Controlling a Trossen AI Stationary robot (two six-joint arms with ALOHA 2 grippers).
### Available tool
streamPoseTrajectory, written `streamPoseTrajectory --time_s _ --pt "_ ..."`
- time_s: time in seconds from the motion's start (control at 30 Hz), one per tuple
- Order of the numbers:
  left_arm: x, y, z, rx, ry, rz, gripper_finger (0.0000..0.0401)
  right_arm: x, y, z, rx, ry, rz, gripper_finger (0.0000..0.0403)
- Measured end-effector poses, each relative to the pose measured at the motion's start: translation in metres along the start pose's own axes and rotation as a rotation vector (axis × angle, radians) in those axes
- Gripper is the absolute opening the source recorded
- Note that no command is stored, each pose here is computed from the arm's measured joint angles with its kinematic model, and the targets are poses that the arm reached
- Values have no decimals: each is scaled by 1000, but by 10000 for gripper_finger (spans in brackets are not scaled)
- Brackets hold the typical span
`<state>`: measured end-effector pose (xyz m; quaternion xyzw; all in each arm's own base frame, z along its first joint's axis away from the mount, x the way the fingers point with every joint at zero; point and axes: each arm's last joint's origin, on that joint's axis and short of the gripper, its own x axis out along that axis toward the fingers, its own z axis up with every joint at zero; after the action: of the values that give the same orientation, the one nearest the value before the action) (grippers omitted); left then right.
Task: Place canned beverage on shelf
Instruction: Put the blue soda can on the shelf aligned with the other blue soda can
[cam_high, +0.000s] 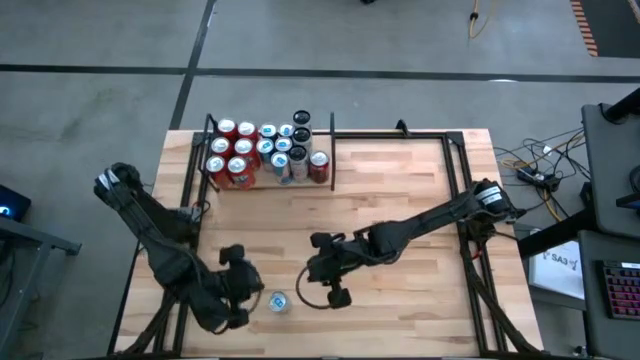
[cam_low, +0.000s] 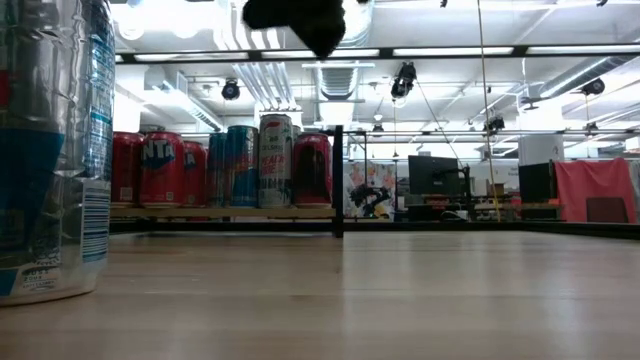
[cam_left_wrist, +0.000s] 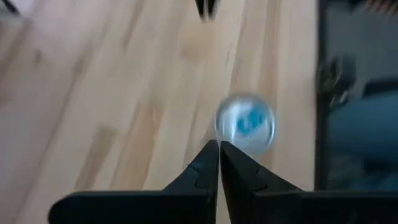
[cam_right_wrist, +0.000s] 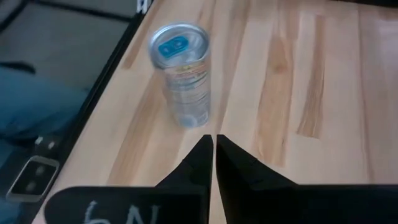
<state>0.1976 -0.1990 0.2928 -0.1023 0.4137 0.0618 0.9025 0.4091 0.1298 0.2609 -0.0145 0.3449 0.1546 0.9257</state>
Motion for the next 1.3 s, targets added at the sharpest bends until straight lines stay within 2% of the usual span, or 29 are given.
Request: streamPoseTrajectory --time_s 0.17,0.27,0.47,0.63,0.8,0.93,1.1,1.3 --pt "7 -15 -5 43 177 96 0 15 -2 -17 55 -117 5 9" --pt "9 -29 -8 71 229 103 0 25 -3 -26 70 -180 14 9" --pt "28 -60 -22 107 241 85 0 47 -4 -44 90 -218 26 9" --pt "44 -78 -31 68 268 96 0 59 -3 -51 96 -192 29 9" --pt "38 -92 -19 23 204 70 0 60 -3 -53 100 -184 29 9" --pt "27 -92 -7 -71 125 110 7 60 -4 -52 99 -190 29 9" --pt "19 -88 -1 -172 123 136 67 60 -4 -52 97 -192 29 9" --pt "29 -81 9 -221 75 185 204 60 -4 -52 97 -192 28 9"
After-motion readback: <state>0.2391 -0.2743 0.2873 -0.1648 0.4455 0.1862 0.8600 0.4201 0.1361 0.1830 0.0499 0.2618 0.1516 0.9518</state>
